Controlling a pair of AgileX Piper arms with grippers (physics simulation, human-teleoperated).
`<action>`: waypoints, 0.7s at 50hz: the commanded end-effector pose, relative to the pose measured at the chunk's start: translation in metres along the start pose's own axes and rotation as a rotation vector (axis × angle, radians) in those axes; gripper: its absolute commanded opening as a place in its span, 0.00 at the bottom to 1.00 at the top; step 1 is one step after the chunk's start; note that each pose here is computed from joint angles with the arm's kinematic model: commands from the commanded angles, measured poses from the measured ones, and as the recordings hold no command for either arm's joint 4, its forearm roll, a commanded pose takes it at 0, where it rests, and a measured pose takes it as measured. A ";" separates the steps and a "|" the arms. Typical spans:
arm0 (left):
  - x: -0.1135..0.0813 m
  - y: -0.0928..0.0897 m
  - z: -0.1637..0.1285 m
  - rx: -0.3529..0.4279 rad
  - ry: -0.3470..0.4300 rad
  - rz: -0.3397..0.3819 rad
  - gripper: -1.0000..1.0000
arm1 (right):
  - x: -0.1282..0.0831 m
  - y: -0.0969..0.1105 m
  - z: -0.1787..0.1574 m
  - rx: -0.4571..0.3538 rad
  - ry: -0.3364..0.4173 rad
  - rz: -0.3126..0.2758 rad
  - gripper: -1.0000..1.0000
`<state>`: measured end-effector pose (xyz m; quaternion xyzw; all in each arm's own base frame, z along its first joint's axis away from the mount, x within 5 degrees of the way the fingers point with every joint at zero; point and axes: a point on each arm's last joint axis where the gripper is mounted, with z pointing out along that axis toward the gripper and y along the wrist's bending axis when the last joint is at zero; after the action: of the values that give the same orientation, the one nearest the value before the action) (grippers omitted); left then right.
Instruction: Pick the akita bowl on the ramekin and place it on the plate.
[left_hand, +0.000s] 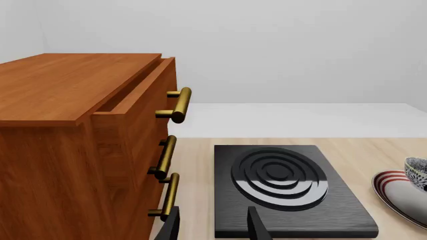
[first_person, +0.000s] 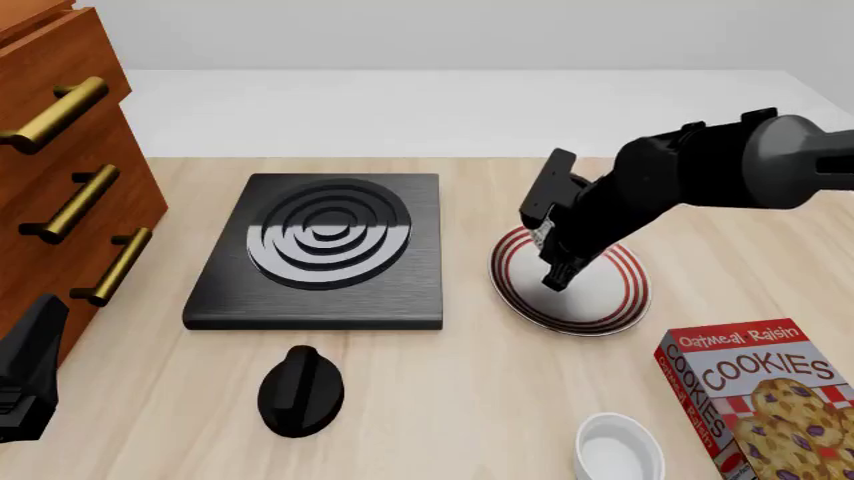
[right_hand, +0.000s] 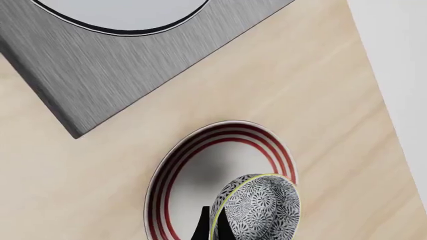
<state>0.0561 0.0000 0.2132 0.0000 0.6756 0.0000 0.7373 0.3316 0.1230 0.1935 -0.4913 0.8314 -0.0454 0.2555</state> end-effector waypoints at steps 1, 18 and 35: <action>0.000 0.000 0.000 0.000 0.000 0.000 1.00 | -0.001 0.002 0.002 -0.007 0.005 0.005 0.00; 0.000 0.000 0.000 0.000 0.000 0.000 1.00 | 0.004 0.005 0.012 -0.017 0.020 0.022 0.00; 0.000 0.000 0.000 0.000 0.000 0.000 1.00 | 0.007 0.006 0.016 -0.016 0.022 0.031 1.00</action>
<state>0.0561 0.0000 0.2132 0.0000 0.6756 0.0000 0.7373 0.3322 0.1233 0.1771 -0.4820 0.8409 -0.0402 0.2427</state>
